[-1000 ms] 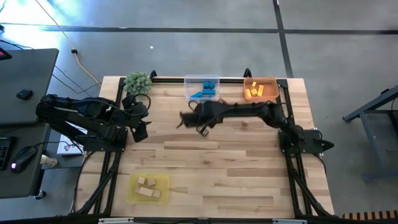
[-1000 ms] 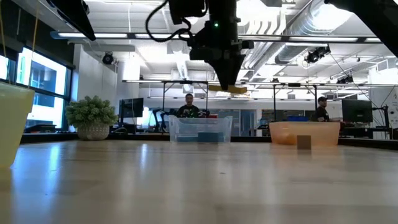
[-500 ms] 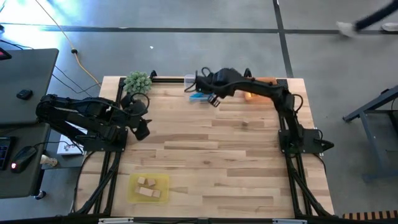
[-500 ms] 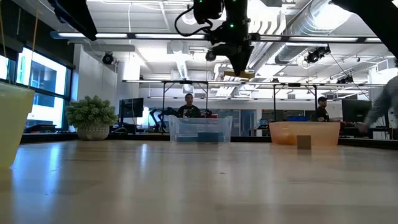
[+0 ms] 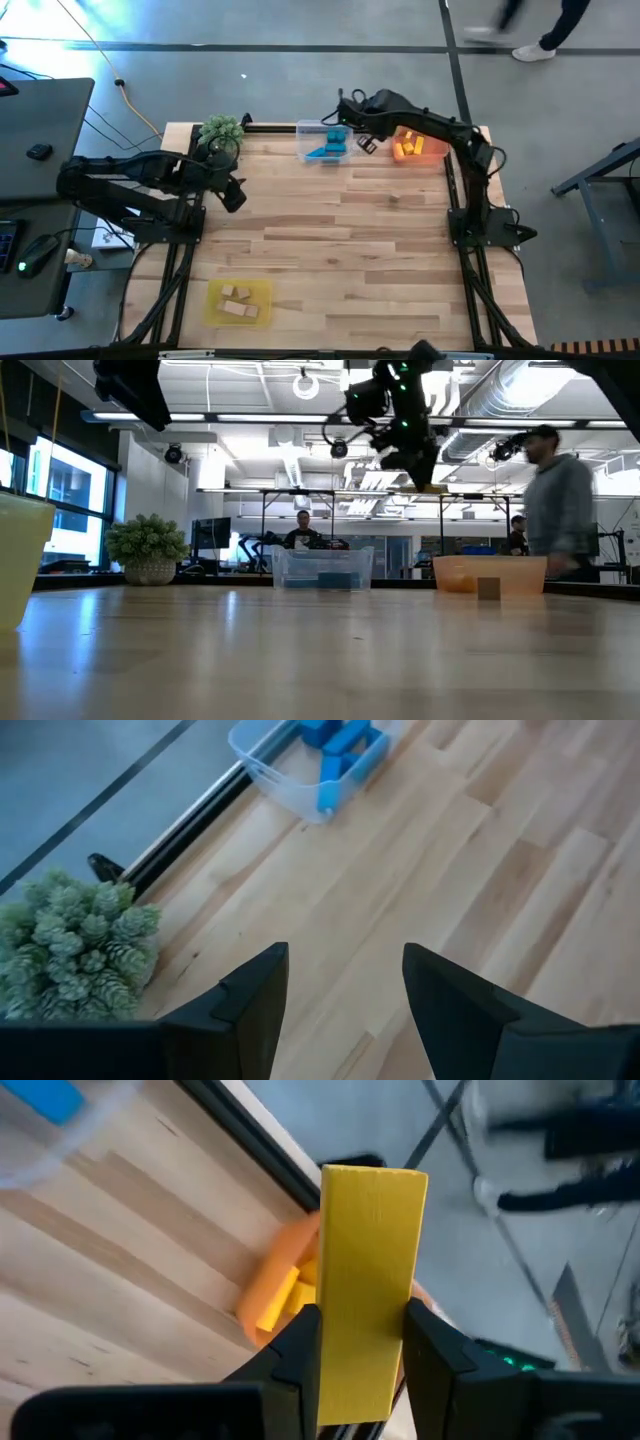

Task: Sort & place blocks by color
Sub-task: Put the yellow block into the orange bin

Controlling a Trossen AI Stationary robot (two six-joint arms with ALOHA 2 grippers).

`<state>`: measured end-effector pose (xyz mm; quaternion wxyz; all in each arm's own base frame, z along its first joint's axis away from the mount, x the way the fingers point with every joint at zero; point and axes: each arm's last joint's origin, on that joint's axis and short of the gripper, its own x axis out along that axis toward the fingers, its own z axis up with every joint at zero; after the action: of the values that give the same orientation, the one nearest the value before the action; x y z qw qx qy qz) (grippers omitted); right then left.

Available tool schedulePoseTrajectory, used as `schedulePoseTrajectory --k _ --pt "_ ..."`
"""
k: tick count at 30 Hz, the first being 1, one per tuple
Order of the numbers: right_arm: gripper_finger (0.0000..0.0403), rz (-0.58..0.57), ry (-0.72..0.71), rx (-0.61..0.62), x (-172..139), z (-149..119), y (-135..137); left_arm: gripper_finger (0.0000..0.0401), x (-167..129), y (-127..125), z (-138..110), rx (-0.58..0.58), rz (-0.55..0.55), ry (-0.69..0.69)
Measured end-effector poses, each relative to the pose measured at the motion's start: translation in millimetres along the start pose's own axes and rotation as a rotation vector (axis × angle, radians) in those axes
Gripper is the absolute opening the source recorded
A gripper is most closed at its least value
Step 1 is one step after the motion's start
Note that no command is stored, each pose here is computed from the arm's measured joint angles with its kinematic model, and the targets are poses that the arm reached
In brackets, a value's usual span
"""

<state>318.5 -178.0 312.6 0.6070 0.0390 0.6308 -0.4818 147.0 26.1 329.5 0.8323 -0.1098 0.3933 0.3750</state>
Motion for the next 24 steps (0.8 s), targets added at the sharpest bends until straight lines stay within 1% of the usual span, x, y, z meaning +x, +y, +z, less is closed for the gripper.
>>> schedulePoseTrajectory --k 3,8,13,15,18,20,24 --pt "0.0080 0.015 0.032 0.044 17 -10 -13 0.0188 2 4 2 -0.024 0.023 0.004" --pt "0.0080 0.077 0.042 0.132 48 -30 -31 0.0188 5 10 4 -0.058 0.054 0.009" --pt "0.0080 0.148 0.044 0.207 83 -47 -44 0.0188 8 15 6 -0.086 0.080 0.014" --pt "0.0080 0.156 0.046 0.233 97 -53 -47 0.0188 9 17 7 -0.098 0.088 0.013" --pt "0.0080 0.157 0.076 0.242 117 -61 -50 0.0188 10 19 8 -0.116 0.100 0.011" --pt "0.0080 0.176 0.091 0.246 128 -65 -50 0.0188 10 21 9 -0.128 0.105 0.006" --pt "0.0080 0.185 0.097 0.259 144 -71 -53 0.0188 12 22 12 -0.153 0.107 -0.013"
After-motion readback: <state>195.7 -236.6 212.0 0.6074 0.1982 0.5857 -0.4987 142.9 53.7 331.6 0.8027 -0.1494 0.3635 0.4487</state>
